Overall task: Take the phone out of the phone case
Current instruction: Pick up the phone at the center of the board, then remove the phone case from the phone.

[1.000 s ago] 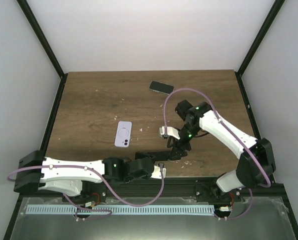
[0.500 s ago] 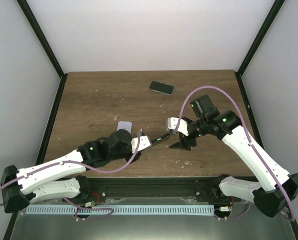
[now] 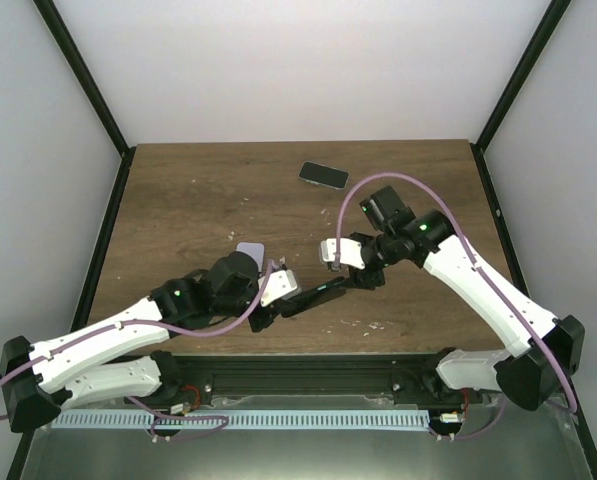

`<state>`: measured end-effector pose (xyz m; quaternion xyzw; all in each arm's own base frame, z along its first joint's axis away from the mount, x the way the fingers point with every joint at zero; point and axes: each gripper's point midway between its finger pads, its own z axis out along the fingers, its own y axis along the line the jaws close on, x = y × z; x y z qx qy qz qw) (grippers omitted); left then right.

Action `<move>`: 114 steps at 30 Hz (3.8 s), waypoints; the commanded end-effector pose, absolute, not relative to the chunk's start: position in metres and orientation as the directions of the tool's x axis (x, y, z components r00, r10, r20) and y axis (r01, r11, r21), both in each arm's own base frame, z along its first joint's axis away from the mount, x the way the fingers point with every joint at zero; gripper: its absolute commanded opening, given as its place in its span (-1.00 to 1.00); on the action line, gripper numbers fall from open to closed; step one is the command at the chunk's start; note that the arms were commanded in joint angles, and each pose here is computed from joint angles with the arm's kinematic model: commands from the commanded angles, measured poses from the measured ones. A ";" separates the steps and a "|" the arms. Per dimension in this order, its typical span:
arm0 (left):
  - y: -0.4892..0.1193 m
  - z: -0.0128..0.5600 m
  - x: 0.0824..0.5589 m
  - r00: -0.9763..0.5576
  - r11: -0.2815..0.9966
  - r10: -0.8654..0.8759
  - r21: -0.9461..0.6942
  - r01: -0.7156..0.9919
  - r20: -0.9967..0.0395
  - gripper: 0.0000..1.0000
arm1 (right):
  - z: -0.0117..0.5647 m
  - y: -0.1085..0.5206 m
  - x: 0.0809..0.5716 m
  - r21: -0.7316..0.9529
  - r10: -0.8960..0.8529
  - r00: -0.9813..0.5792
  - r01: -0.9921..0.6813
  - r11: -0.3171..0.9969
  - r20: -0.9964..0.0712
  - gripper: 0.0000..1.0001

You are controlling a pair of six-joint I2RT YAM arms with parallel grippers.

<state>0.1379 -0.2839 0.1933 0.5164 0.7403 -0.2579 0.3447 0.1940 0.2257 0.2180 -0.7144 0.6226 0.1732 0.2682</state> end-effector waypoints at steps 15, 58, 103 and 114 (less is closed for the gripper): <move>-0.295 0.238 0.148 -0.157 0.329 0.475 0.009 0.944 -0.866 -1.00 | 0.225 0.242 0.168 -0.122 -0.789 0.303 -0.951 -0.283 -0.534 -0.72; -0.300 0.376 0.257 -0.463 0.112 -0.323 -0.519 0.848 -0.826 0.12 | 0.335 0.217 0.218 0.481 -0.079 -0.475 -0.872 -0.094 -0.876 -0.99; -0.261 0.325 0.170 -0.442 -0.050 0.084 -0.447 0.893 -0.893 -1.00 | 0.227 0.242 0.137 0.119 -0.573 -0.046 -0.989 -0.090 -0.818 0.13; -0.262 0.328 0.163 -0.476 -0.092 0.090 -0.483 0.871 -0.875 -1.00 | 0.250 0.262 0.115 0.144 -0.510 -0.034 -0.973 -0.178 -0.860 -0.20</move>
